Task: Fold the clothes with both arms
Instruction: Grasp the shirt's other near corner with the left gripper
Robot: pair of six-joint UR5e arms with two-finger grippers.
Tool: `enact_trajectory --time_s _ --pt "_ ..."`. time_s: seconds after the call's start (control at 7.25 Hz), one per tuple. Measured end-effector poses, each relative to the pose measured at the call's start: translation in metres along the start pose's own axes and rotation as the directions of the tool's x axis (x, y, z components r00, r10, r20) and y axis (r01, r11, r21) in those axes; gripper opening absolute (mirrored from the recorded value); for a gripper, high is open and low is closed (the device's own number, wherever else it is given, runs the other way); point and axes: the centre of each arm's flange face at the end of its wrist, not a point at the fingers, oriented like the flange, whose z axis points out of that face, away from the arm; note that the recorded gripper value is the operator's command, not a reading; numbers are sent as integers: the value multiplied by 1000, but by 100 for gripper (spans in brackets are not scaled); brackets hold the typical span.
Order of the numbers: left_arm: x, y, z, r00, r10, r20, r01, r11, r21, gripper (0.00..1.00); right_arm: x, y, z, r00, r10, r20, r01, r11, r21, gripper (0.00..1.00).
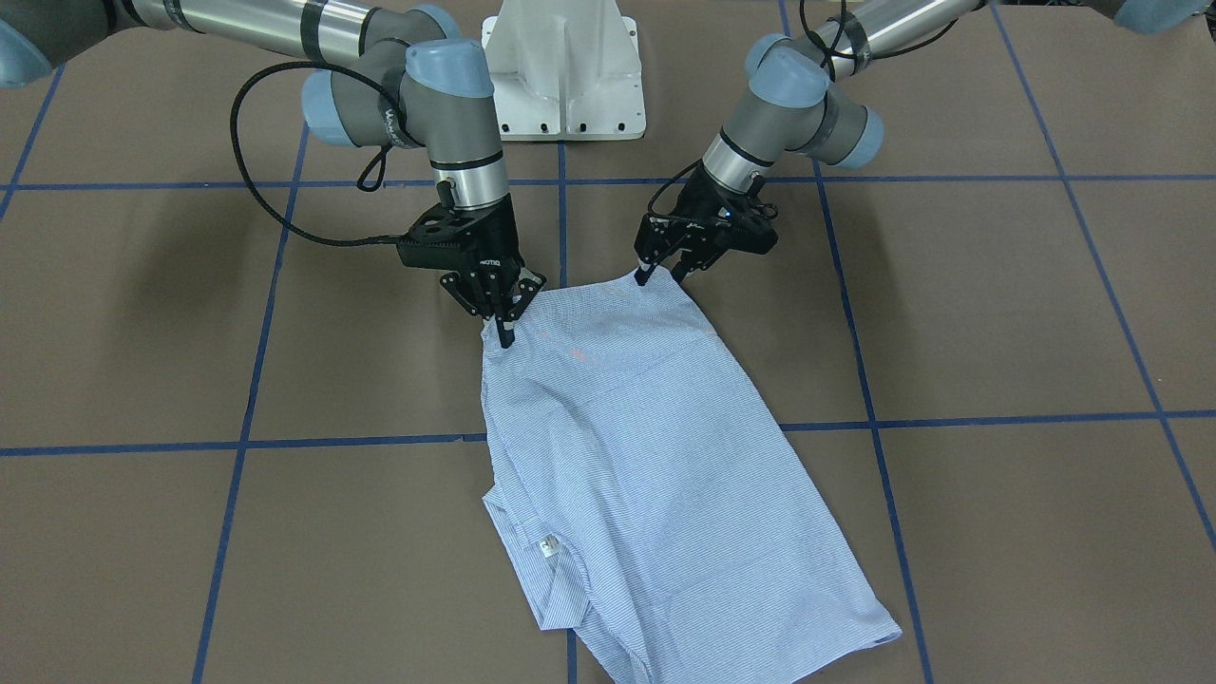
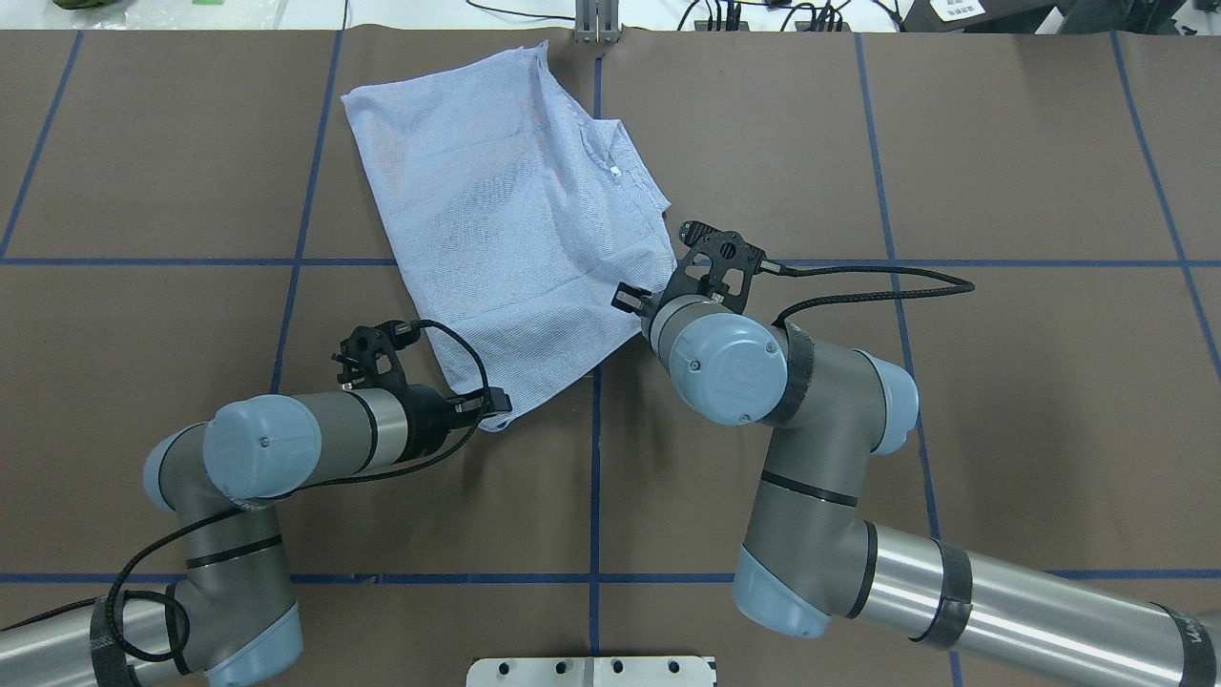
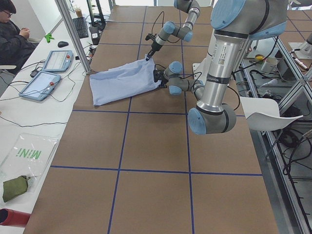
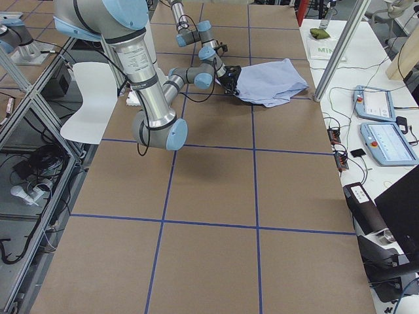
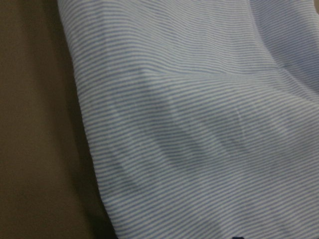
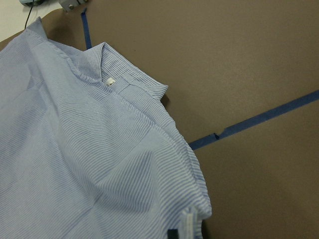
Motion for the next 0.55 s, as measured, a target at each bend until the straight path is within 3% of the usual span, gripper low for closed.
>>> enact_trajectory --time_s 0.55 --pt "15 2 -19 999 -9 -43 9 1000 -7 0 7 0 -2 1000 -3 -2 3 1000 1 0"
